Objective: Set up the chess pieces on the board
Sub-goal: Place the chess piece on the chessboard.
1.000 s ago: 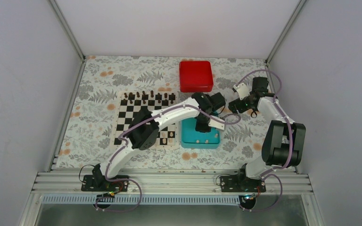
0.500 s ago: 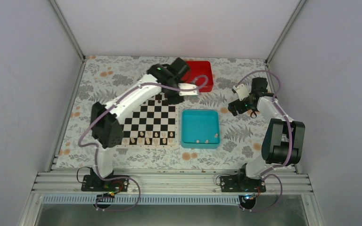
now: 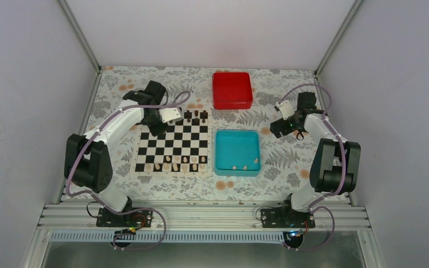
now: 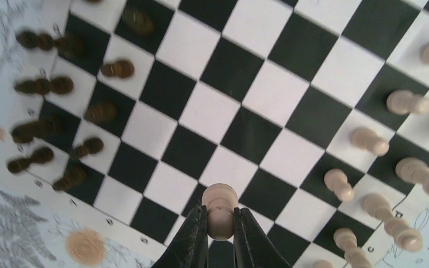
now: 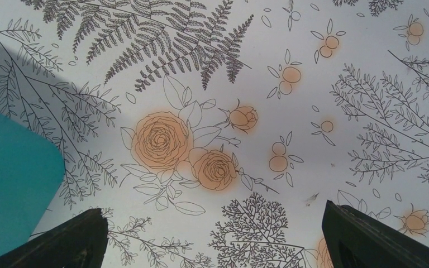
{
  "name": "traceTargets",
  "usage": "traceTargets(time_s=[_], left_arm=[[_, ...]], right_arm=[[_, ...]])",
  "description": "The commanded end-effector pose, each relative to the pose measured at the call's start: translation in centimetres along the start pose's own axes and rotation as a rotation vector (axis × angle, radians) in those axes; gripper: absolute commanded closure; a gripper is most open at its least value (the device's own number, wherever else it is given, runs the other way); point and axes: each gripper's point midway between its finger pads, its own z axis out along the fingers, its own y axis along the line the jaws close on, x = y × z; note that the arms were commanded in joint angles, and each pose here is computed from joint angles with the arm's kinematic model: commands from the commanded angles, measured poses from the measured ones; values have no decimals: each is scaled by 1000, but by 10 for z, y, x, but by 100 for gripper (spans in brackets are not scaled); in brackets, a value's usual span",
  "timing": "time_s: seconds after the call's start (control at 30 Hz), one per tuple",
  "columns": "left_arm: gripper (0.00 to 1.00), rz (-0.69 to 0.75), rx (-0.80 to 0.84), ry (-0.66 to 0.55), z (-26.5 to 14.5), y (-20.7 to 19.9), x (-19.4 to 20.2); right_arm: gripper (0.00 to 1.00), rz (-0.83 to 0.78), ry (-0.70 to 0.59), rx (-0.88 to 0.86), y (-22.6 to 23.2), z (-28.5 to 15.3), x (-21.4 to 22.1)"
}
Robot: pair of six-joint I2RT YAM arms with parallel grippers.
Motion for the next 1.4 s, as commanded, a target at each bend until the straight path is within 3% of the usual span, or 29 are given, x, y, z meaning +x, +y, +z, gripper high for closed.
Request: traceTargets(time_s=[0.0, 0.2, 0.57, 1.37], left_arm=[[93, -49, -28, -57, -8, 4, 15], [93, -109, 2, -59, 3, -9, 43], [93, -148, 95, -78, 33, -36, 54], [93, -152, 172, 10, 46, -68, 80]], right_arm=[[2, -2, -4, -2, -3, 0, -4], [2, -1, 3, -10, -1, 2, -2], [2, 0, 6, -14, 1, 1, 0], [2, -5, 19, -23, 3, 4, 4]])
